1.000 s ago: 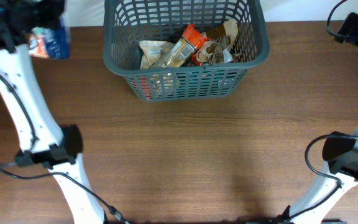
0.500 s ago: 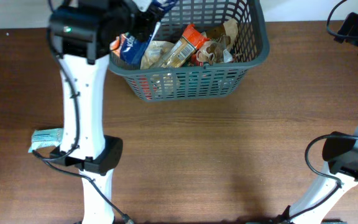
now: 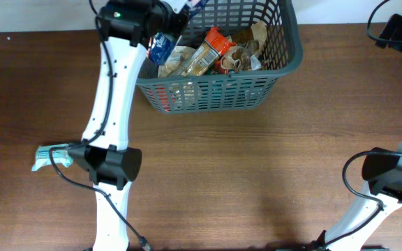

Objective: Pack container
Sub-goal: 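Lift the Kleenex box and lower it into the basket, release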

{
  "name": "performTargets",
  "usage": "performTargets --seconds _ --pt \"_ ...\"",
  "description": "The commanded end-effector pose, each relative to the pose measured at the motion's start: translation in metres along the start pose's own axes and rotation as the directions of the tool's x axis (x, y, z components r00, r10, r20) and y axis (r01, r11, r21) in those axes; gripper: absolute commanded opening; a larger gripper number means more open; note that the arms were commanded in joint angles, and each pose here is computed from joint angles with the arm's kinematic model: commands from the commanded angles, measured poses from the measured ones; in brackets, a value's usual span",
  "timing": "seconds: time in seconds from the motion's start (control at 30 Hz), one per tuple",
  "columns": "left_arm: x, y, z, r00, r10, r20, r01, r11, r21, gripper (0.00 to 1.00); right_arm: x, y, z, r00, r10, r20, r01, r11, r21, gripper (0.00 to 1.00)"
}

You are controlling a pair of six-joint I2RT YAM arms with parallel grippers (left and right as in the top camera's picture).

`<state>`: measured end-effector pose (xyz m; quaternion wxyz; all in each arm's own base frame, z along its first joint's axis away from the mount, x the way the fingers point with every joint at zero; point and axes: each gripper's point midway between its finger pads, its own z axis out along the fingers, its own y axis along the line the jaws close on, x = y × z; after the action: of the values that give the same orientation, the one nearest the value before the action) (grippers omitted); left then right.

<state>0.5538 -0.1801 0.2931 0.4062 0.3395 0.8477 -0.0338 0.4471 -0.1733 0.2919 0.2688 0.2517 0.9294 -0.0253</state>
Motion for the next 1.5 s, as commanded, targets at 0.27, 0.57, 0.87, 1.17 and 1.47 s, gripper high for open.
performTargets --seconds 0.27,0.57,0.87,1.17,1.47 --pt "0.051 -0.022 0.058 0.989 -0.046 -0.144 0.062 0.992 0.113 0.02 -0.002 -0.002 -0.007 1.000 0.008 0.017 -0.008 1.000 0.007 0.99" --pt "0.071 -0.030 0.070 0.976 -0.049 -0.212 0.080 0.987 0.140 0.07 -0.002 -0.002 -0.007 1.000 0.008 0.017 -0.009 1.000 0.007 0.99" --pt "0.070 -0.029 0.070 0.977 -0.048 -0.208 0.078 0.987 0.138 0.86 -0.002 -0.002 -0.007 1.000 0.008 0.017 -0.008 1.000 0.007 0.99" --pt "0.061 -0.018 0.070 0.983 -0.044 -0.176 0.061 0.994 0.089 0.95 -0.002 -0.002 -0.007 1.000 0.008 0.017 -0.008 1.000 0.007 0.99" --pt "-0.036 0.032 -0.033 0.990 -0.027 0.136 0.043 0.992 -0.118 1.00 -0.002 -0.002 -0.007 1.000 0.008 0.017 -0.008 1.000 0.007 0.99"
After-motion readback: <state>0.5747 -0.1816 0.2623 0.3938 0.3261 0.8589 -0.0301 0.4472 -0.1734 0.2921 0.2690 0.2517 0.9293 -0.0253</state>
